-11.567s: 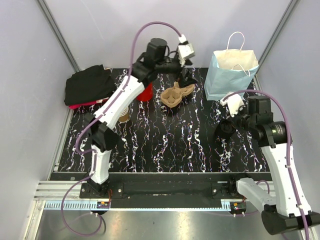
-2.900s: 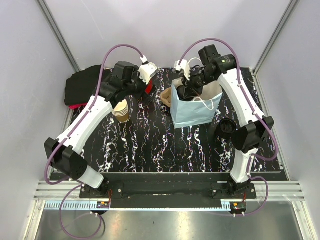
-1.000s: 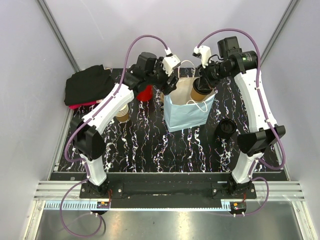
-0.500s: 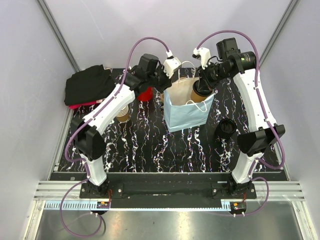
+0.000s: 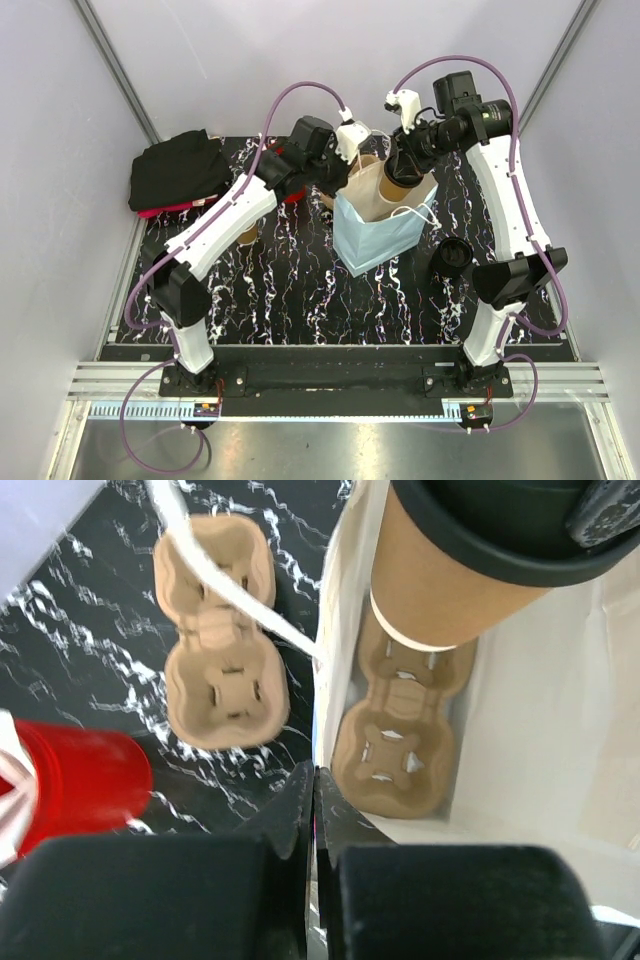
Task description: Pack the takeout coffee
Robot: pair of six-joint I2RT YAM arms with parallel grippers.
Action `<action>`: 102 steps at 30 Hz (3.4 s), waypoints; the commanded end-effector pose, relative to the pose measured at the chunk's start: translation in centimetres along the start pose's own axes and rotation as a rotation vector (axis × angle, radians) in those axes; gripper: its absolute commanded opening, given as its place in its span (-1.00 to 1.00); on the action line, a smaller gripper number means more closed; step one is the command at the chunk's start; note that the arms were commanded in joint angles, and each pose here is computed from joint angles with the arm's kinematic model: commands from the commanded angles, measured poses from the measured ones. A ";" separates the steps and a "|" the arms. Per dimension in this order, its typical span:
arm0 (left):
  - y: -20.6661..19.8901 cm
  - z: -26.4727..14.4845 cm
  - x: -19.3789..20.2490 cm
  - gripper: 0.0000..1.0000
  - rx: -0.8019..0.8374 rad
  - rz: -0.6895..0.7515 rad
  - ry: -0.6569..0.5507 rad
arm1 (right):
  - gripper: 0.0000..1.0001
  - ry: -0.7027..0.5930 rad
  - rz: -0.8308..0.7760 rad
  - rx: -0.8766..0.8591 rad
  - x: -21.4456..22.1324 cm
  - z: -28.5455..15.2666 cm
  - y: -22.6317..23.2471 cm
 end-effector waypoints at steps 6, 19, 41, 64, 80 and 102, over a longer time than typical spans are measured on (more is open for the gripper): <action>-0.4 -4.3 -0.2 -1.00 -0.084 -0.084 -0.016 | -1.00 0.217 0.083 -0.165 3.4 -1.4 4.9; -0.1 -5.5 1.0 -1.00 -0.109 -0.067 -0.004 | -1.00 0.290 0.066 -0.258 4.4 0.6 6.9; 2.0 -6.6 1.1 -1.00 -0.175 -0.037 -0.018 | -1.00 0.351 0.047 -0.254 5.8 2.1 7.2; 1.3 -5.1 -1.2 0.47 -0.016 -0.036 -0.092 | -1.00 0.331 0.018 -0.197 6.0 3.1 6.3; 2.0 -2.1 -1.9 0.49 -0.019 -0.053 -0.092 | -1.00 0.321 0.015 -0.194 6.1 3.8 6.0; 3.4 -1.5 -2.2 -0.39 -0.078 -0.075 -0.125 | -1.00 0.307 -0.022 -0.176 6.8 4.4 5.9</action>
Point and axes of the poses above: each gripper's point midway between its finger pads, its own z axis out along the fingers, its own y axis along the line the jaws close on, x = y × z, the point moved 6 cm from there along -z, back along the fingers, and after that the axes turned 13 degrees about -z, right-handed, at the moved point
